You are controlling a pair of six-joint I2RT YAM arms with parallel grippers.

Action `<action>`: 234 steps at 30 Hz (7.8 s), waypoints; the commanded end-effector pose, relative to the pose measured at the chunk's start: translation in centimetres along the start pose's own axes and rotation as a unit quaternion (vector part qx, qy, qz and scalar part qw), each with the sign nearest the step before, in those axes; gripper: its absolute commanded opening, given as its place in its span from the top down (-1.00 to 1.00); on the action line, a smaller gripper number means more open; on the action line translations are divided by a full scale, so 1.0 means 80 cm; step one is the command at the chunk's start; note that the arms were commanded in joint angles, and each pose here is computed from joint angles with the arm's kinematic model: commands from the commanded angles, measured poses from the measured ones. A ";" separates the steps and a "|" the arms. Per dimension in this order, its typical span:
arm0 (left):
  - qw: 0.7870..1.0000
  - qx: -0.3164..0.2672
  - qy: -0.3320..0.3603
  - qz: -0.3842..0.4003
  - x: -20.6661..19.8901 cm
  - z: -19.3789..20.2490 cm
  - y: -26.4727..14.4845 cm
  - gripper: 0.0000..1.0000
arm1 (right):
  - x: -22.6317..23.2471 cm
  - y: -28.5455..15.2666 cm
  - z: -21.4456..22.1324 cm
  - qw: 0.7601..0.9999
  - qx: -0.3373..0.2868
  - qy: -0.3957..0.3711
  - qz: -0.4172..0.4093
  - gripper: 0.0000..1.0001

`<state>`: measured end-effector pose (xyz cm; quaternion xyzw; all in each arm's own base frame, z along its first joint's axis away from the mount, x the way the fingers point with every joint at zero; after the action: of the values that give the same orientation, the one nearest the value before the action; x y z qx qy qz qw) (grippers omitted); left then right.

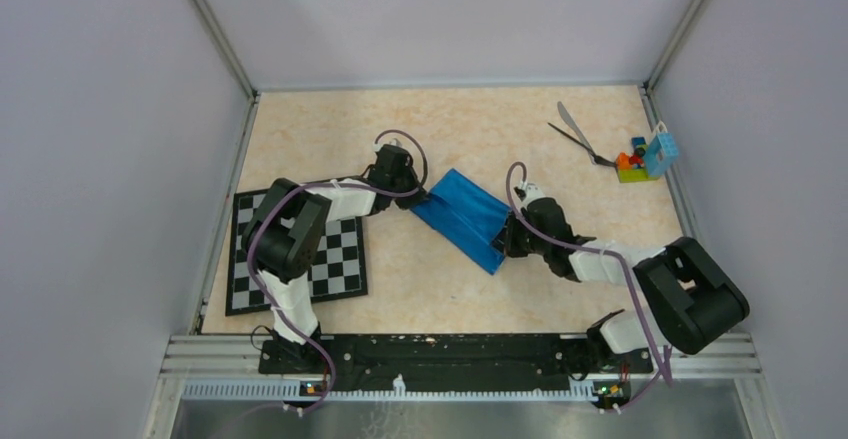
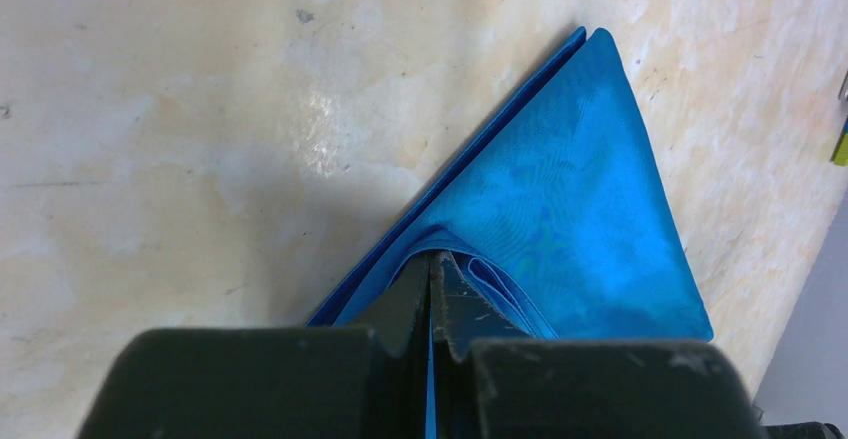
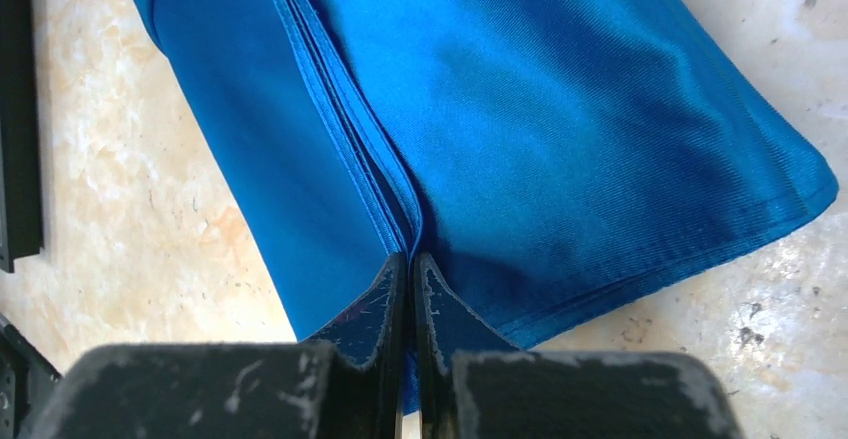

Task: Fold the napkin into a case and place the utensils inside
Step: Fold the 2/3-rectangle-folded napkin at the center of the board, then pick up the 2/3-rectangle-folded napkin at the center of the board.

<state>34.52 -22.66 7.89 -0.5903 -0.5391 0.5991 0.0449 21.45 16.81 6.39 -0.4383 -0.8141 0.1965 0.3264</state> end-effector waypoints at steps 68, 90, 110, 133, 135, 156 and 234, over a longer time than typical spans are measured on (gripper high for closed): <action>0.955 0.165 0.243 0.044 -0.033 0.164 -0.142 -0.12 | 0.051 -0.002 0.045 0.995 0.064 0.056 -0.055 0.98; 0.914 0.134 0.369 -0.107 -0.006 0.224 -0.162 -0.15 | 0.052 -0.015 0.020 0.992 0.028 0.067 -0.100 0.72; 0.877 0.070 0.436 -0.188 -0.018 0.253 -0.139 0.83 | 0.053 -0.013 0.021 0.992 0.033 0.061 -0.109 0.88; 0.915 0.126 0.378 -0.058 -0.035 0.267 -0.144 -0.08 | 0.057 -0.016 0.014 0.991 0.032 0.060 -0.112 0.79; 0.925 0.118 0.362 -0.020 -0.050 0.257 -0.164 -0.25 | 0.059 -0.017 0.007 0.991 0.028 0.056 -0.116 0.72; 0.959 0.200 0.159 0.124 0.033 0.213 -0.169 0.97 | 0.142 0.044 -0.068 0.929 0.037 0.038 -0.366 1.00; 0.960 0.067 0.270 -0.026 -0.084 0.321 -0.154 1.00 | -0.054 -0.085 -0.024 0.973 -0.053 0.170 -0.144 -0.61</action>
<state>9.61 -35.68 10.58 -0.6677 -0.5329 0.4082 0.3218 19.47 8.26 8.44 -0.4431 -0.7433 0.0877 0.4934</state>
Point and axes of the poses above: each gripper's point midway between its finger pads, its own y axis out along the fingers, its own x axis along the line the jaws close on, z = x × y, the point moved 7 cm from there along -y, back along the fingers, and after that the axes turned 11 degrees about -y, right-handed, at the moved point
